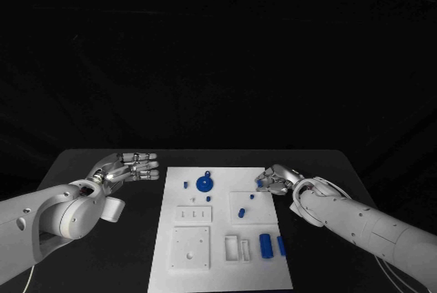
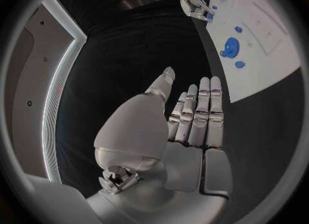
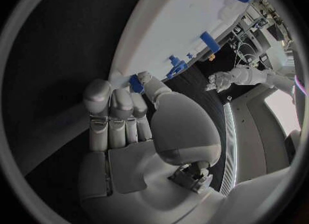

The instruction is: Assemble the parts on the task board

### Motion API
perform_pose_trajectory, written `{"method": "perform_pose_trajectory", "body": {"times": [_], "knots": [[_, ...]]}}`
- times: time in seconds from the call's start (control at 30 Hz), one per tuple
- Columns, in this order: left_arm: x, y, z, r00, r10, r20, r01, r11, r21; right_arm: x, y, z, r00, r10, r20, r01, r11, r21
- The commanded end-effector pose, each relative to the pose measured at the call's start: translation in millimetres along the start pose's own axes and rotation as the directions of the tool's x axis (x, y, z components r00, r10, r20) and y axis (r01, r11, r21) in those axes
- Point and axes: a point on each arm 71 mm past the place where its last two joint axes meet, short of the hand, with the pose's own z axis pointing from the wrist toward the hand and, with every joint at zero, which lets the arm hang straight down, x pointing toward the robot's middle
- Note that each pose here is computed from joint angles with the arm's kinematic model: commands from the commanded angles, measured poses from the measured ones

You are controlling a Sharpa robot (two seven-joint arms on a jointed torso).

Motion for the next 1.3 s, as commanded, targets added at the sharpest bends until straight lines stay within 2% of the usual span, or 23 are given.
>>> {"method": "perform_pose_trajectory", "body": {"times": [0.03, 0.73, 1.03, 1.3], "knots": [[2.7, -0.5, 0.4, 1.000, -0.002, -0.022, 0.002, 1.000, 0.003, 4.2, -1.3, -1.2, 1.000, -0.003, -0.015, 0.003, 1.000, 0.003], [4.0, -0.2, 0.6, 0.999, 0.016, -0.034, -0.016, 1.000, -0.003, 1.6, 5.2, 0.6, 0.999, -0.007, 0.034, 0.007, 1.000, -0.001], [7.2, 0.3, 3.5, 0.997, 0.057, -0.055, -0.059, 0.998, -0.038, -18.8, 29.3, 11.0, 0.997, -0.043, 0.066, 0.045, 0.999, -0.024], [15.5, -6.8, 15.9, 0.988, 0.119, -0.101, -0.130, 0.985, -0.109, -33.2, 63.5, 19.6, 0.994, -0.091, 0.066, 0.094, 0.994, -0.048]]}}
